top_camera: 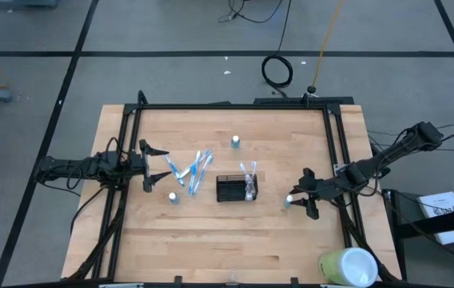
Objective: Pick & Place toothbrushing station
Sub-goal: Put the bottom right mouthwash into the middle section of the wire organizer
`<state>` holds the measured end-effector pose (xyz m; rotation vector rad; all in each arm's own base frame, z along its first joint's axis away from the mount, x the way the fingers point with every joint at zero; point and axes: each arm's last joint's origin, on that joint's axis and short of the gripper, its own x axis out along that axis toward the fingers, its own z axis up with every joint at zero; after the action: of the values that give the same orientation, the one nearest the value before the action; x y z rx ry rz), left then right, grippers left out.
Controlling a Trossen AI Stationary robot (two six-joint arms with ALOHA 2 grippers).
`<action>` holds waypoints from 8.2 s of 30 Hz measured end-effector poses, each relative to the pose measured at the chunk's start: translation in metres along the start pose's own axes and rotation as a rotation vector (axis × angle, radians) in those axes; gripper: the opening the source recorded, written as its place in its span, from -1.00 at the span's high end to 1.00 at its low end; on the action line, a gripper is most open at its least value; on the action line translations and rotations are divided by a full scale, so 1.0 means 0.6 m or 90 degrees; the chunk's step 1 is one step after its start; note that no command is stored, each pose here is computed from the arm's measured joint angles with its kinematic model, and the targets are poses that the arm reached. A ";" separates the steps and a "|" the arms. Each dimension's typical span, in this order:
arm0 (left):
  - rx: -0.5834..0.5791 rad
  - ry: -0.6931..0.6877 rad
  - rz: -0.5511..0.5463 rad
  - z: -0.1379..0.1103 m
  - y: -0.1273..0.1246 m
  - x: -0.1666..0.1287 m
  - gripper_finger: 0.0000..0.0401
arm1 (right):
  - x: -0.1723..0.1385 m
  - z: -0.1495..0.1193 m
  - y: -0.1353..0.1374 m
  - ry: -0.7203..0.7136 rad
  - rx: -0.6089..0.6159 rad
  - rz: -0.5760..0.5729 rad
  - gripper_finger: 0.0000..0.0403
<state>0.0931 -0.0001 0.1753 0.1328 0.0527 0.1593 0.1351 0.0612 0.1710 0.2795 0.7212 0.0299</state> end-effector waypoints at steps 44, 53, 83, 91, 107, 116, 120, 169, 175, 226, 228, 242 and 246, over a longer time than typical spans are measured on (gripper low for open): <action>0.000 0.000 0.000 0.000 0.000 0.000 -0.75 | 0.021 0.006 0.011 -0.008 -0.062 0.023 0.42; 0.000 0.000 0.000 0.000 0.000 0.000 -0.75 | 0.021 0.010 0.013 -0.026 -0.078 0.031 0.59; 0.000 0.000 0.000 0.000 0.000 0.000 -0.75 | 0.014 0.271 0.058 -0.417 -0.337 0.081 0.59; 0.000 0.000 0.000 0.000 0.000 0.000 -0.75 | 0.006 0.286 0.059 -0.434 -0.341 0.118 0.59; -0.170 -0.154 -0.001 0.039 0.006 -0.005 -0.75 | 0.061 0.297 0.045 -0.452 -0.301 0.106 0.59; -0.234 -0.159 0.116 0.039 0.015 -0.004 -0.75 | 0.098 0.302 0.019 -0.454 -0.261 0.085 0.59; -0.294 -0.116 0.105 0.029 0.011 0.005 -0.75 | 0.098 0.304 0.014 -0.455 -0.259 0.079 0.59; 0.059 0.190 -0.005 0.123 -0.134 0.375 -0.17 | 0.108 0.295 -0.006 -0.391 -0.278 0.039 0.56; 0.046 0.185 -0.008 0.124 -0.134 0.375 0.41 | 0.107 0.296 -0.006 -0.394 -0.279 0.032 0.53; -0.153 0.058 -0.338 0.188 -0.119 0.357 0.40 | 0.124 0.336 0.032 -0.575 -0.359 0.234 -0.04; -0.158 0.046 -0.341 0.191 -0.120 0.357 0.41 | 0.124 0.336 0.032 -0.575 -0.359 0.234 -0.04; -0.160 0.039 -0.325 0.194 -0.118 0.357 0.40 | 0.124 0.336 0.032 -0.575 -0.359 0.234 -0.04; -0.161 0.038 -0.323 0.195 -0.118 0.357 0.40 | 0.124 0.336 0.032 -0.575 -0.359 0.234 -0.04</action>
<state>0.3224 -0.0496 0.2725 -0.1397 0.1239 -0.3371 0.3248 0.0402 0.2722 -0.1308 -0.2554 0.4226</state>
